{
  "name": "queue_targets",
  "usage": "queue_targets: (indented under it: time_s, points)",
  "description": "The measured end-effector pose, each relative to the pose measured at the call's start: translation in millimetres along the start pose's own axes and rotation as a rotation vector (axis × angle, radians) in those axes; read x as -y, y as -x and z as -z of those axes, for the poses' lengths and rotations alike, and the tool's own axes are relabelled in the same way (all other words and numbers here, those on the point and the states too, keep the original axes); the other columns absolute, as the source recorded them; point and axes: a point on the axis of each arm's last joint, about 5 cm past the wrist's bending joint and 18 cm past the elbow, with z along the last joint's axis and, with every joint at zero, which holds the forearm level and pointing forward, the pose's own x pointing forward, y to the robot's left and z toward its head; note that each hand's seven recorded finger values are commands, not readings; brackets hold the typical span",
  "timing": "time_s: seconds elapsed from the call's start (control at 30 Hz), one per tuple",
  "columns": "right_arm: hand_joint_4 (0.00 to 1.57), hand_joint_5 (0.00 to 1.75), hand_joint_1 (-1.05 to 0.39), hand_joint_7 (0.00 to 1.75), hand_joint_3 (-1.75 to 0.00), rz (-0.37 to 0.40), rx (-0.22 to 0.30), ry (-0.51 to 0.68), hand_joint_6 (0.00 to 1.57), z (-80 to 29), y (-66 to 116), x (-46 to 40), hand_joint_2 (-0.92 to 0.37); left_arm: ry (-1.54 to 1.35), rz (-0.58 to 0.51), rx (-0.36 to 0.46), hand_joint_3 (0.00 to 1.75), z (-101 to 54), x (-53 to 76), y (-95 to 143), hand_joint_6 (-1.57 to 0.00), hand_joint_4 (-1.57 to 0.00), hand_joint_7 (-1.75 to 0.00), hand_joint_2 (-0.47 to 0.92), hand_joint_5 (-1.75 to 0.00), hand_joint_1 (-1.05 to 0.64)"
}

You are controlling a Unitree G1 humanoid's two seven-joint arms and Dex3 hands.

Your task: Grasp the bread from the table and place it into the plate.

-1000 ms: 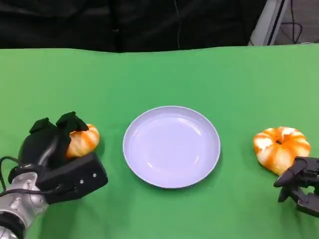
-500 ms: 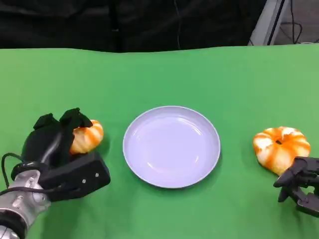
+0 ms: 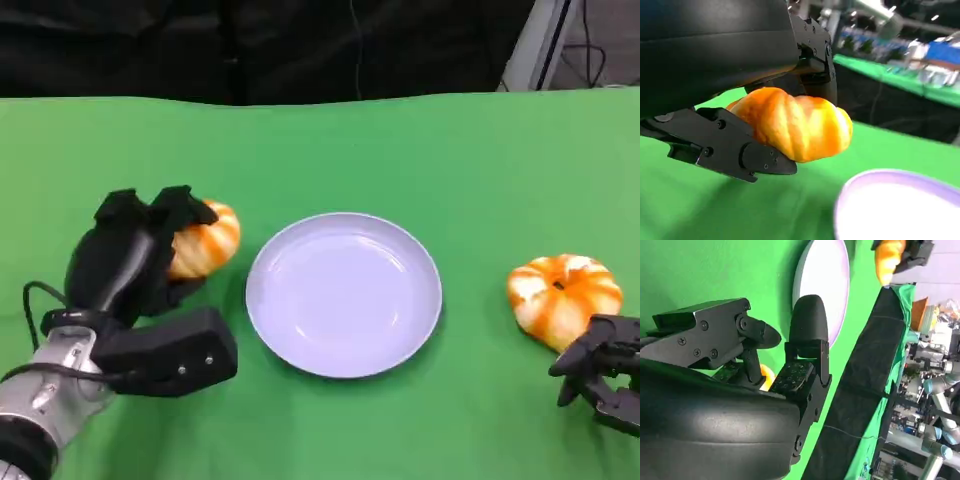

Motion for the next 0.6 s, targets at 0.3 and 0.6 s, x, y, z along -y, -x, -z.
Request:
queue_targets:
  time_s: [0.3, 0.6]
  points:
    - [0.88, 1.39, 0.08, 0.98, -0.65, 0.000, 0.001, 0.001, 0.93, -0.1, -0.1, 0.0, -0.82, 0.031, -0.047, 0.089, 0.38, -15.0, -1.3, 3, -0.26, -0.22, -1.44, 0.92, -1.71, -0.05]
    - [0.88, 1.39, 0.09, 0.98, -0.62, 0.002, 0.000, 0.001, 0.93, -0.1, -0.1, -0.1, -0.84, 0.047, -0.056, 0.153, 0.31, -27.5, -2.4, 6, -0.26, -0.23, -1.42, 0.92, -1.70, -0.07]
